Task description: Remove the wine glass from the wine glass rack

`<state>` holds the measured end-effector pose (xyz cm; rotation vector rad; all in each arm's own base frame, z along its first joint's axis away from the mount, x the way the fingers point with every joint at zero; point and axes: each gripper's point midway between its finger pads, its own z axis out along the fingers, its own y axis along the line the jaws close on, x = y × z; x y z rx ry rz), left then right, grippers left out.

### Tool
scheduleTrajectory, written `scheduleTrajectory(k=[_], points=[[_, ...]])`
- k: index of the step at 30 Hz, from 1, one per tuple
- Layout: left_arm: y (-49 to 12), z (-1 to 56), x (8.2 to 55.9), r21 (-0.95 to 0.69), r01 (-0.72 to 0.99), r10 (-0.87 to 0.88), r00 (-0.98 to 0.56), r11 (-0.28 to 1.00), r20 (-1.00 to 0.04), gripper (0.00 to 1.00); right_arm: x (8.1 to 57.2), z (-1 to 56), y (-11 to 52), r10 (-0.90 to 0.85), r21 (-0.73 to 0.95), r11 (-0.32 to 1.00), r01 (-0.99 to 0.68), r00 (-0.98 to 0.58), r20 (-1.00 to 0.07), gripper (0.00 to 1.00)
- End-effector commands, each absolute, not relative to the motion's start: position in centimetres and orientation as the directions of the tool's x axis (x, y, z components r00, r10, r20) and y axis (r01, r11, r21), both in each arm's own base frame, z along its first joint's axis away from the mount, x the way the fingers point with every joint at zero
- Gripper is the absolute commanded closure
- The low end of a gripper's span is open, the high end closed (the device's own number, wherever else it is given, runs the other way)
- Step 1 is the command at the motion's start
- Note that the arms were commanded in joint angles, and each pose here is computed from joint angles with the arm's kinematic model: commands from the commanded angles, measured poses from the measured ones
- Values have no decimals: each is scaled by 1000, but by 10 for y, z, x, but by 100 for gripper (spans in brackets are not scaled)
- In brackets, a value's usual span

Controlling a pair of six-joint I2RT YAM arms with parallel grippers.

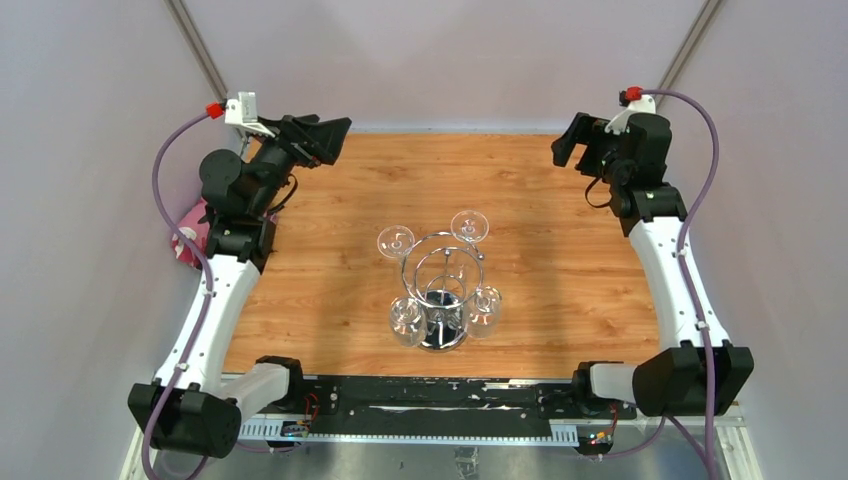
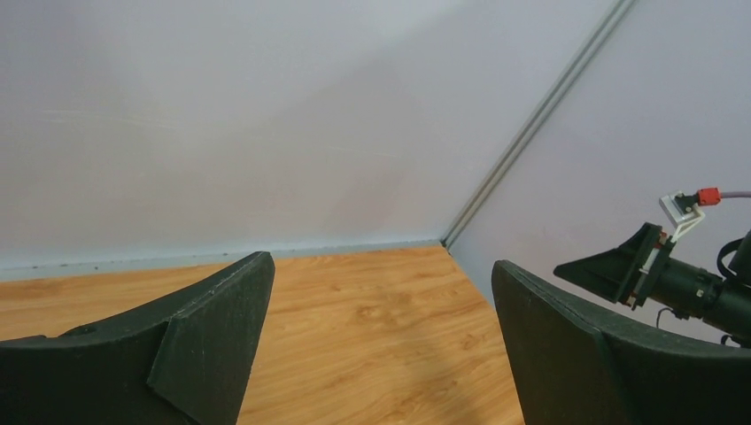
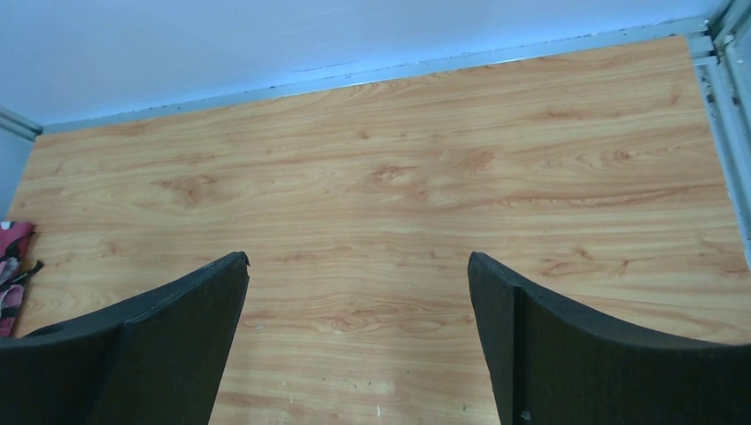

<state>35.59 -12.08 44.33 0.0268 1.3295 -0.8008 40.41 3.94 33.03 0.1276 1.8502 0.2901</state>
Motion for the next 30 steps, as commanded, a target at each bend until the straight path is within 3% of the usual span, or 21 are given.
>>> scheduleTrajectory(k=[1,5,8,12,16,30], points=[[-111,446,353,-441,487,-522,35,754,-852,1,406,344,52,272,325,938,-119,-328,-905,1],[-116,426,353,-465,468,-498,-59,752,-865,1,403,367,73,248,324,924,-204,-325,-912,1],[-108,401,354,-471,393,-469,-107,790,-877,1,389,381,98,103,174,959,-224,-297,-949,3],[-100,385,349,-433,352,-423,-109,830,-899,6,362,388,130,-67,-4,973,-229,-268,-961,24],[-93,382,345,-426,307,-407,-128,851,-904,15,324,391,166,-129,-49,947,-319,-236,-963,40],[-85,382,325,-415,279,-399,-115,866,-910,16,202,346,258,-374,-157,768,-621,-235,-897,58]])
